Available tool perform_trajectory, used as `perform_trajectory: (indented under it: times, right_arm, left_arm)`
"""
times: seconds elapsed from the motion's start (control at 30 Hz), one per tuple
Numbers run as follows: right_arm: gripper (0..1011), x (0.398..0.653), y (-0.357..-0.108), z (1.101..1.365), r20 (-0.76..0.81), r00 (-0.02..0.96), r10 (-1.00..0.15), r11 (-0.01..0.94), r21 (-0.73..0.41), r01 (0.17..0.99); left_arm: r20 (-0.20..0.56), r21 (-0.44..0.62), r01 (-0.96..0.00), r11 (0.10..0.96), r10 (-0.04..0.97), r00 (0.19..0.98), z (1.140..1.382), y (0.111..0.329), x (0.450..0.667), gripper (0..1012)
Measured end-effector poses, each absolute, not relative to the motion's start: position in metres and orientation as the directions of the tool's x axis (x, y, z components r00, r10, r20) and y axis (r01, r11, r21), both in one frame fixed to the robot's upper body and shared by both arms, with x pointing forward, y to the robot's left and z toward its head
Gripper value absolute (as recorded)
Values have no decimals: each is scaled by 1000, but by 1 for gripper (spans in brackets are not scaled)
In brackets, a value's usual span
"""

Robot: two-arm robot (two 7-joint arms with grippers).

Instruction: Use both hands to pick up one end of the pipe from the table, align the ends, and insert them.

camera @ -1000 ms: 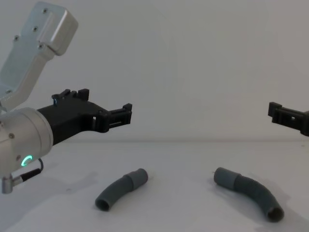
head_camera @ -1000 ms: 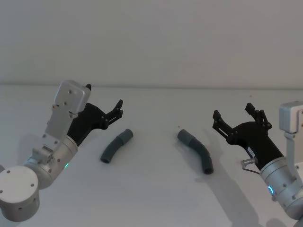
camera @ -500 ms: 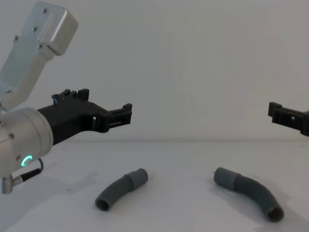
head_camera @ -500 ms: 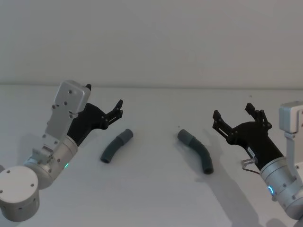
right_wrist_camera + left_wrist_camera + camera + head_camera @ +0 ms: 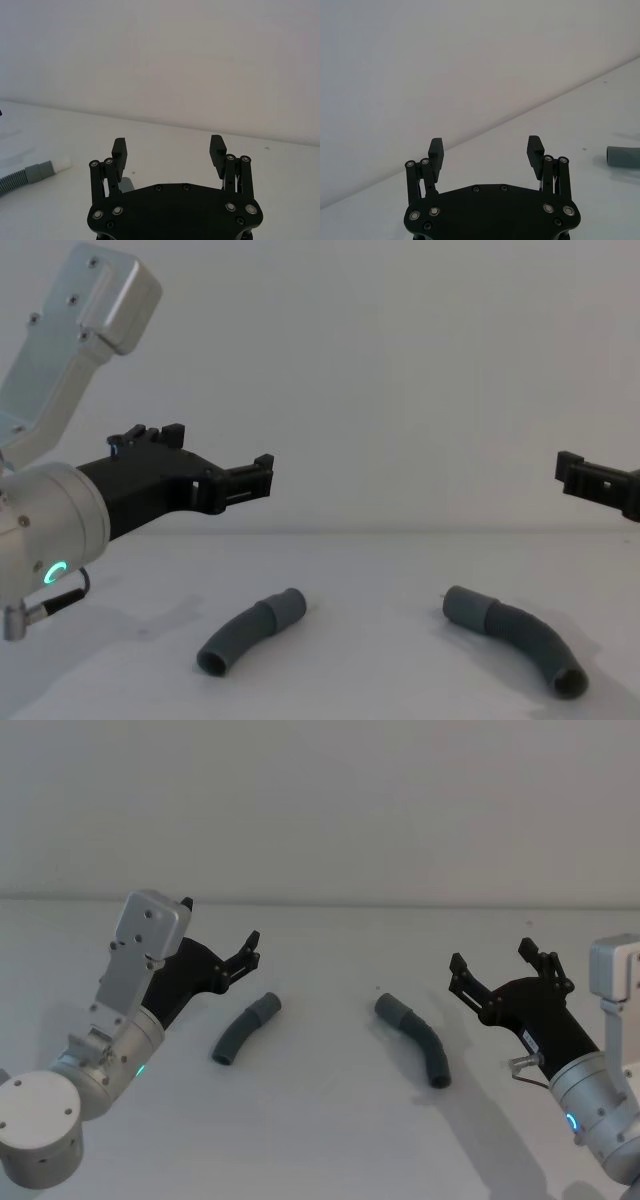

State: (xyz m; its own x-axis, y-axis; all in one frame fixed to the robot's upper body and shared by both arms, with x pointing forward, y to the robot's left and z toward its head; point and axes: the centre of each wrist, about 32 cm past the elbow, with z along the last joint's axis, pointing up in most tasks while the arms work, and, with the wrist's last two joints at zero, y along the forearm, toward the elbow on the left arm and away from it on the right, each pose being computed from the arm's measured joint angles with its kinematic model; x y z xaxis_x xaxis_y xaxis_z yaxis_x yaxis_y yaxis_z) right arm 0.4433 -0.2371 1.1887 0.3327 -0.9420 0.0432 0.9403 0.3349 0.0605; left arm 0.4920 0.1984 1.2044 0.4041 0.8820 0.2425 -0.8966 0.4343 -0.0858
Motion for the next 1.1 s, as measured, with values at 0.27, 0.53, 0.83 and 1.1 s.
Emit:
perform_trajectory:
  times: [0.27, 0.53, 0.83, 1.1]
  right_arm:
    - [1000, 443, -237, 1189, 43, 333, -942, 335, 60, 940]
    - [1000, 443, -237, 1189, 43, 333, -942, 335, 60, 940]
    - [1000, 443, -237, 1189, 43, 333, -942, 335, 60, 940]
    - [1000, 443, -237, 1189, 43, 333, -942, 335, 60, 940]
  left_arm:
    - [243, -86, -897, 434, 882, 404, 1204, 198, 492, 1001]
    - [243, -86, -897, 434, 882, 404, 1204, 198, 492, 1001]
    - [242, -86, -897, 434, 882, 404, 1204, 198, 492, 1001]
    - [243, -86, -897, 434, 882, 404, 1204, 198, 492, 1001]
